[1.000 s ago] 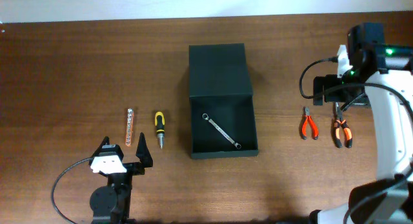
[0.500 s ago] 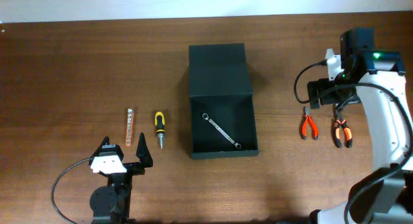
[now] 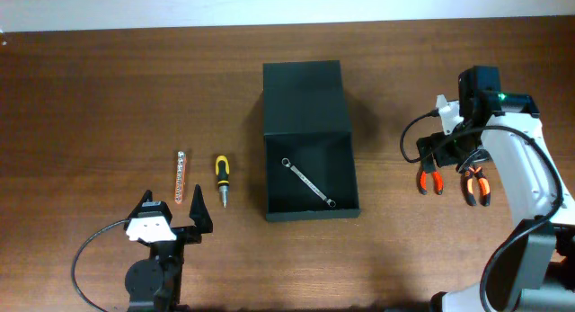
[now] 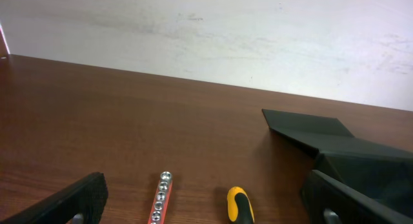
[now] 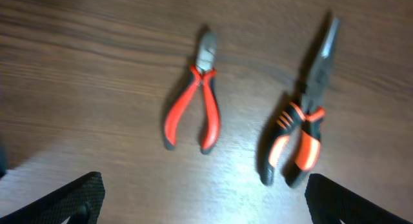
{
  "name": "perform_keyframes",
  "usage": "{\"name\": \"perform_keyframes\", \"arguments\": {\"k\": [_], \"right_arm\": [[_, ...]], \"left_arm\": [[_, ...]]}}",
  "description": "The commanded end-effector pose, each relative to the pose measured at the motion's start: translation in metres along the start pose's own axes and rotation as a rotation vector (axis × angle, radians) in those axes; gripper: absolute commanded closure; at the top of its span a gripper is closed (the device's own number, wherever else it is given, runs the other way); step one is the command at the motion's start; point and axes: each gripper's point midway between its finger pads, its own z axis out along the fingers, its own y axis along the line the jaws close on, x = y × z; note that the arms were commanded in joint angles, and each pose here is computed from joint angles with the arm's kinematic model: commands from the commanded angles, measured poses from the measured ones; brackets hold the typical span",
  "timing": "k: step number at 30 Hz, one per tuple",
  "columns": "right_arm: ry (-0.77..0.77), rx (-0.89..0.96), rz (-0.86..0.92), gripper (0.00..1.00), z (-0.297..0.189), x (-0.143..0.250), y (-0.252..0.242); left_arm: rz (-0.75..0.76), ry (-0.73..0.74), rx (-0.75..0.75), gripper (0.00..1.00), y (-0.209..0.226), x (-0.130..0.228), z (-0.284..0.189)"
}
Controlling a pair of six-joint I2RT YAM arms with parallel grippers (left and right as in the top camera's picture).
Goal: Pack container
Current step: 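Lower the right gripper toward the small red pliers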
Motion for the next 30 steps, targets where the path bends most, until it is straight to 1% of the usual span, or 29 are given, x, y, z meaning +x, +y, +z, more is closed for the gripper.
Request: {"name": "perform_keyframes", "arguments": {"k": [1,4,11,14,21,25,30], "right_arm": [[-0.016,-0.112,-0.036,0.01,0.009,-0.006,0.018],[-0.012,-0.174,-0.034,0.01,0.018,-0.01,0.028],[0.104,-0.172,-0.028,0.01,0.053,0.001,0.025],[0.155,-0.154,-0.045,0.01,0.059,0.009,0.022],[0.151,-0.149,-0.006,0.01,0.057,0.012,0.007],[0.132,-0.186,-0.019,0.01,0.057,0.012,0.002],[0.118,-0.186,-0.006,0.01,0.057,0.012,-0.005]], "left_arm": [[0.017,0.007,0.01,0.01,-0.002,0.002,0.0],[0.017,0.007,0.01,0.01,-0.002,0.002,0.0],[0.016,0.007,0.01,0.01,-0.002,0.002,0.0],[0.017,0.007,0.01,0.01,-0.002,0.002,0.0],[0.017,0.007,0.01,0.01,-0.002,0.002,0.0],[0.017,0.007,0.01,0.01,-0.002,0.002,0.0],[0.017,0.007,0.01,0.01,-0.002,0.002,0.0]]}}
